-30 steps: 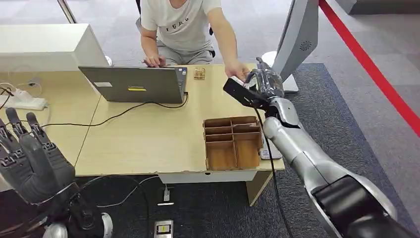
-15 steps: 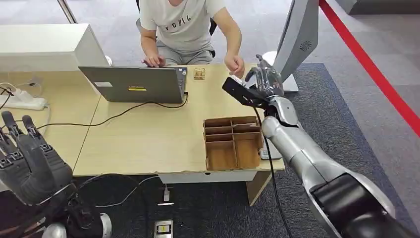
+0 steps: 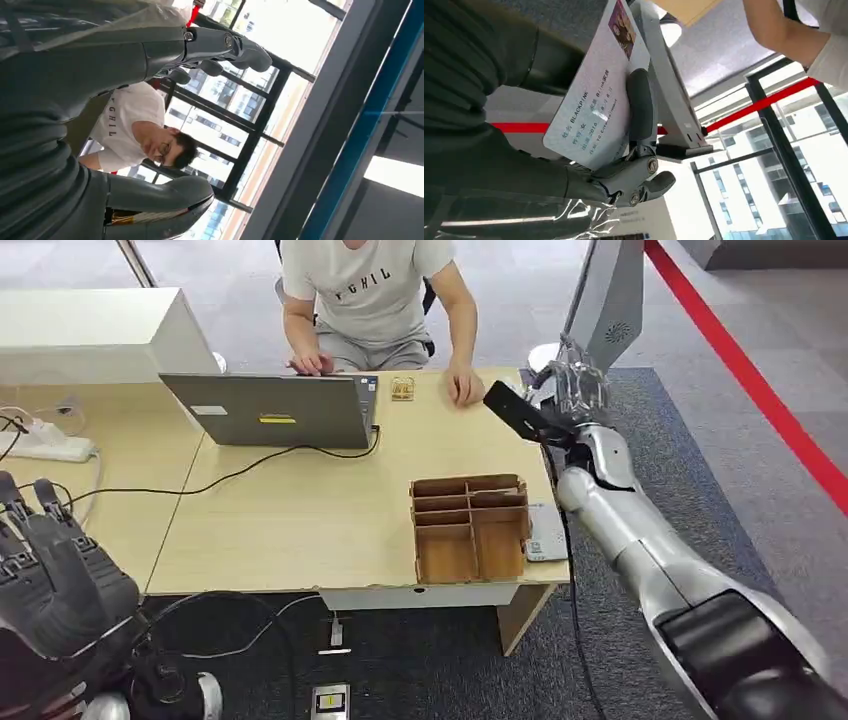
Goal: Pass the card to the sensor for recognition and then transmit it.
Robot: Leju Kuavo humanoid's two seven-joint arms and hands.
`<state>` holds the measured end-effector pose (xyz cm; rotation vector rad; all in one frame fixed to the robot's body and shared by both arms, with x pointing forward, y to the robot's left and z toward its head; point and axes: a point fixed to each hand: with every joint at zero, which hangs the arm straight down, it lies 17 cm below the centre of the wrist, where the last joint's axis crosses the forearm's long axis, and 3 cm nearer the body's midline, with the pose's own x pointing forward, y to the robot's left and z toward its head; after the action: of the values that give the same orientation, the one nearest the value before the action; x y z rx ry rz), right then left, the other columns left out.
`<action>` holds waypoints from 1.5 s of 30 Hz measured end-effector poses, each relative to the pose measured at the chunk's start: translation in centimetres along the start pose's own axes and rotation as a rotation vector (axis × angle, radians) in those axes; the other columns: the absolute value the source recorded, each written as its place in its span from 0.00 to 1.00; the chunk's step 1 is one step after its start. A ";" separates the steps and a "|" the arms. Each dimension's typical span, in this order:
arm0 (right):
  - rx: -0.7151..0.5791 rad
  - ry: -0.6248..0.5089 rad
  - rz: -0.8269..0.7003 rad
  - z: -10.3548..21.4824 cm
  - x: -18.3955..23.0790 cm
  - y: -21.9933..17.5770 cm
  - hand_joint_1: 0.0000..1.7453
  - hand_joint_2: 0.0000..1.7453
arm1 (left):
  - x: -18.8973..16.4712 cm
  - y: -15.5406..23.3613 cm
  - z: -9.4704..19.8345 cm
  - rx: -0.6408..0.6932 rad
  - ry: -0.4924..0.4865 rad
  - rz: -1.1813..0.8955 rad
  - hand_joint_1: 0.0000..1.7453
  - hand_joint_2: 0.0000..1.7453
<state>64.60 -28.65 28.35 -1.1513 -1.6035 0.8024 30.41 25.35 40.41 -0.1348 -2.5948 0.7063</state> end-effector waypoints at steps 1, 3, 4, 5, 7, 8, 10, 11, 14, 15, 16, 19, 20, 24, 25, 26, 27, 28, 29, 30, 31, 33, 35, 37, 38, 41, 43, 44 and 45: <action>-0.002 0.012 0.007 0.1 -0.8 -0.2 1.00 1.00 | 0.1 0.0 0.0 0.000 -0.002 -0.001 0.00 1.00; -0.004 0.035 0.023 0.8 -2.6 -0.3 1.00 1.00 | 0.2 0.1 0.0 -0.001 -0.004 -0.005 0.00 1.00; -0.004 0.050 0.030 1.2 -3.7 -0.3 1.00 1.00 | 0.2 0.2 0.1 0.000 -0.003 -0.010 0.00 1.00; -0.006 0.066 0.036 1.6 -4.9 -0.5 1.00 1.00 | 0.3 0.3 0.2 0.002 -0.002 -0.014 0.00 1.00; -0.006 0.084 0.045 2.4 -6.4 -0.5 1.00 1.00 | 0.3 0.5 0.2 0.007 -0.003 -0.022 0.00 1.00; -0.008 0.097 0.046 2.8 -7.3 -0.7 1.00 1.00 | 0.4 0.6 0.1 0.013 -0.005 -0.031 0.00 1.00; -0.013 0.113 0.047 3.6 -8.8 -0.8 1.00 1.00 | 0.6 1.1 0.1 0.032 -0.012 -0.055 0.00 1.00; -0.014 0.119 0.047 4.0 -9.4 -0.8 1.00 1.00 | 0.8 1.3 0.0 0.039 -0.018 -0.070 0.00 1.00; -0.043 0.144 0.035 5.0 -11.3 -1.4 1.00 1.00 | 1.5 2.1 -0.3 0.066 -0.047 -0.128 0.00 1.00; -0.055 0.154 0.031 5.5 -11.9 -1.6 1.00 1.00 | 1.8 2.3 -0.4 0.073 -0.056 -0.144 0.00 1.00; -0.065 0.164 0.029 6.0 -12.7 -1.7 1.00 1.00 | 2.0 2.4 -0.5 0.076 -0.064 -0.155 0.00 1.00; -0.085 0.198 0.019 7.8 -14.8 -1.6 1.00 1.00 | 2.5 2.6 -0.6 0.078 -0.074 -0.165 0.00 1.00; -0.084 0.209 0.016 8.5 -15.5 -1.3 1.00 1.00 | 2.5 2.6 -0.6 0.077 -0.074 -0.165 0.00 1.00; -0.076 0.230 0.015 10.9 -17.3 -0.6 1.00 1.00 | 2.7 2.7 -0.2 0.071 -0.066 -0.168 0.00 1.00; -0.071 0.227 0.015 11.4 -17.4 -0.3 1.00 1.00 | 2.7 2.7 -0.2 0.070 -0.063 -0.169 0.00 1.00; -0.065 0.221 0.016 11.8 -17.3 -0.1 1.00 1.00 | 2.7 2.8 0.0 0.069 -0.059 -0.170 0.00 1.00; -0.061 0.216 0.015 12.2 -17.2 0.2 1.00 1.00 | 2.7 2.9 0.1 0.070 -0.054 -0.170 0.00 1.00; -0.056 0.214 0.015 12.6 -17.2 0.4 1.00 1.00 | 2.6 2.9 0.2 0.069 -0.050 -0.170 0.00 1.00; -0.052 0.212 0.013 13.0 -17.2 0.6 1.00 1.00 | 2.6 2.9 0.2 0.067 -0.046 -0.168 0.00 1.00; -0.050 0.209 0.010 13.3 -17.0 0.8 1.00 1.00 | 2.5 2.9 0.3 0.065 -0.043 -0.168 0.00 1.00; -0.049 0.205 0.008 13.5 -16.9 1.0 1.00 1.00 | 2.5 2.9 0.4 0.063 -0.041 -0.167 0.00 1.00; -0.034 0.184 0.005 14.4 -16.3 1.7 1.00 1.00 | 2.4 2.9 0.4 0.059 -0.034 -0.159 0.00 1.00; -0.020 0.165 -0.002 15.3 -15.6 2.5 1.00 1.00 | 2.3 2.9 0.5 0.059 -0.028 -0.152 0.00 1.00; -0.010 0.146 -0.014 15.9 -14.7 3.1 1.00 1.00 | 2.3 2.9 0.5 0.055 -0.025 -0.145 0.00 1.00; -0.004 0.137 -0.022 16.3 -14.3 3.4 1.00 1.00 | 2.3 2.9 0.4 0.054 -0.025 -0.145 0.00 1.00; 0.005 0.105 -0.051 16.9 -12.5 4.1 1.00 1.00 | 2.3 2.9 0.4 0.054 -0.030 -0.150 0.00 1.00; 0.012 0.080 -0.067 17.1 -11.3 4.4 1.00 1.00 | 2.3 3.0 0.3 0.057 -0.032 -0.157 0.00 1.00; 0.015 0.065 -0.078 17.1 -10.5 4.5 1.00 1.00 | 2.4 3.0 0.3 0.057 -0.034 -0.159 0.00 1.00; 0.022 0.052 -0.088 17.1 -9.8 4.8 1.00 1.00 | 2.4 3.0 0.2 0.056 -0.037 -0.160 0.00 1.00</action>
<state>50.63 -35.85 15.52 -1.0701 -1.5876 0.7254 28.12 28.36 39.67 0.1034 -2.5826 0.7275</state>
